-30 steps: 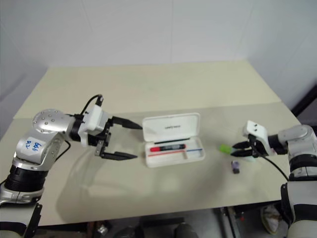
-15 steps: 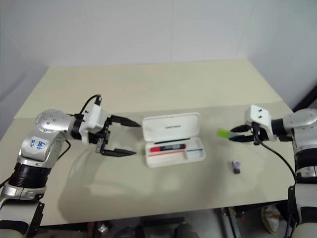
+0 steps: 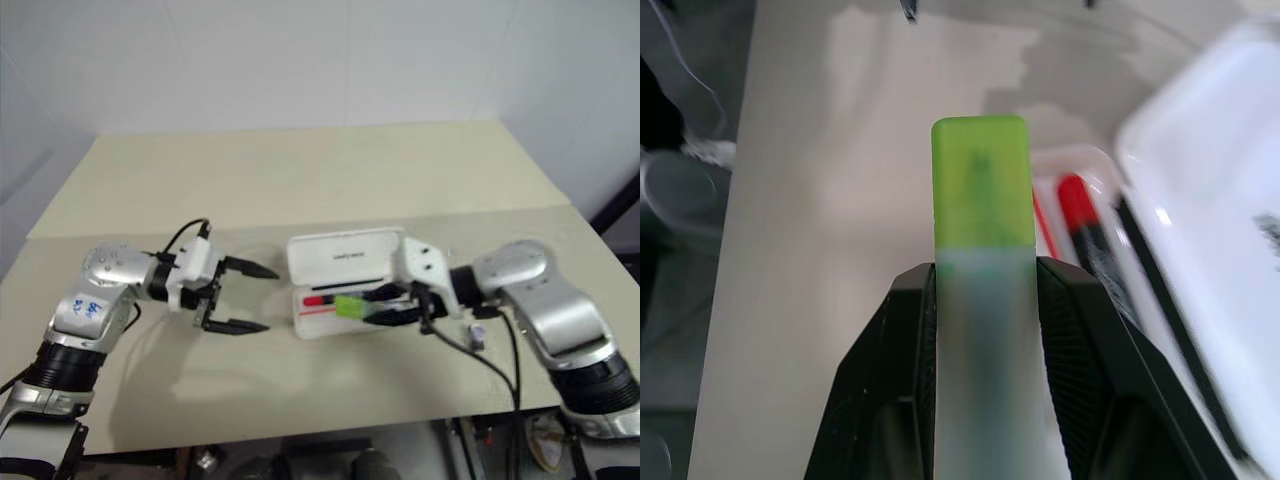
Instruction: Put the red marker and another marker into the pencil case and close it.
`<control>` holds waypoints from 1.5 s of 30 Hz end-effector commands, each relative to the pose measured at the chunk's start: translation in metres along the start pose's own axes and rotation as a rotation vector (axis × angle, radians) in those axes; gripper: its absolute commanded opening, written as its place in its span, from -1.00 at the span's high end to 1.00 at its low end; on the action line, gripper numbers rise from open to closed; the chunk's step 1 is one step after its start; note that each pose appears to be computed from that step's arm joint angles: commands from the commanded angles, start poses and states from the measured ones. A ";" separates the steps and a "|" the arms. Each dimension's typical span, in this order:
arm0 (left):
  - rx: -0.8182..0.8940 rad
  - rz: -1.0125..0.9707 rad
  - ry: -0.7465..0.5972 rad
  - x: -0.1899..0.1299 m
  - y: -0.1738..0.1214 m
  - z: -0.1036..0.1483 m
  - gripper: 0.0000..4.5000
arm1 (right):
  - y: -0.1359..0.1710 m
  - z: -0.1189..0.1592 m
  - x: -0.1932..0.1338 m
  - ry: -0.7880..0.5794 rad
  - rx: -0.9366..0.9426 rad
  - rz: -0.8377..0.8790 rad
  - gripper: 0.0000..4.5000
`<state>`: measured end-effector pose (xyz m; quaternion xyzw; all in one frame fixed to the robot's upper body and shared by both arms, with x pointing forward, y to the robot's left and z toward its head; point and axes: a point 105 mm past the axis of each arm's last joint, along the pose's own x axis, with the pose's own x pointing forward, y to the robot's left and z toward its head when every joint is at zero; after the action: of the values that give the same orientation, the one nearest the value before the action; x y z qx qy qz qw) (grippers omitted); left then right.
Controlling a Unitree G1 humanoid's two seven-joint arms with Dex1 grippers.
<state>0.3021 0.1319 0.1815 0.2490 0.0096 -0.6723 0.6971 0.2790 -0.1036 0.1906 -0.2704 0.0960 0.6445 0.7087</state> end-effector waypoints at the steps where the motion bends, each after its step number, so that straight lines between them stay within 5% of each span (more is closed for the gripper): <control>1: 0.012 0.008 0.014 -0.005 -0.003 -0.001 -1.00 | 0.000 0.015 0.015 -0.012 -0.075 0.029 0.51; 11: -0.026 0.031 0.073 -0.017 -0.013 -0.015 -1.00 | -0.009 0.014 0.053 0.039 -0.187 0.143 0.51; 35: -0.033 0.085 0.070 -0.016 -0.021 -0.006 -1.00 | -0.038 -0.008 0.063 0.115 -0.207 0.151 0.51; 45: -0.026 0.083 0.071 -0.017 -0.017 -0.004 -1.00 | -0.047 0.015 0.059 0.050 -0.251 0.095 -0.98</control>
<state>0.2866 0.1500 0.1640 0.2517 0.0561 -0.6335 0.7295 0.3296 -0.0502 0.1608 -0.3648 0.0916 0.6825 0.6267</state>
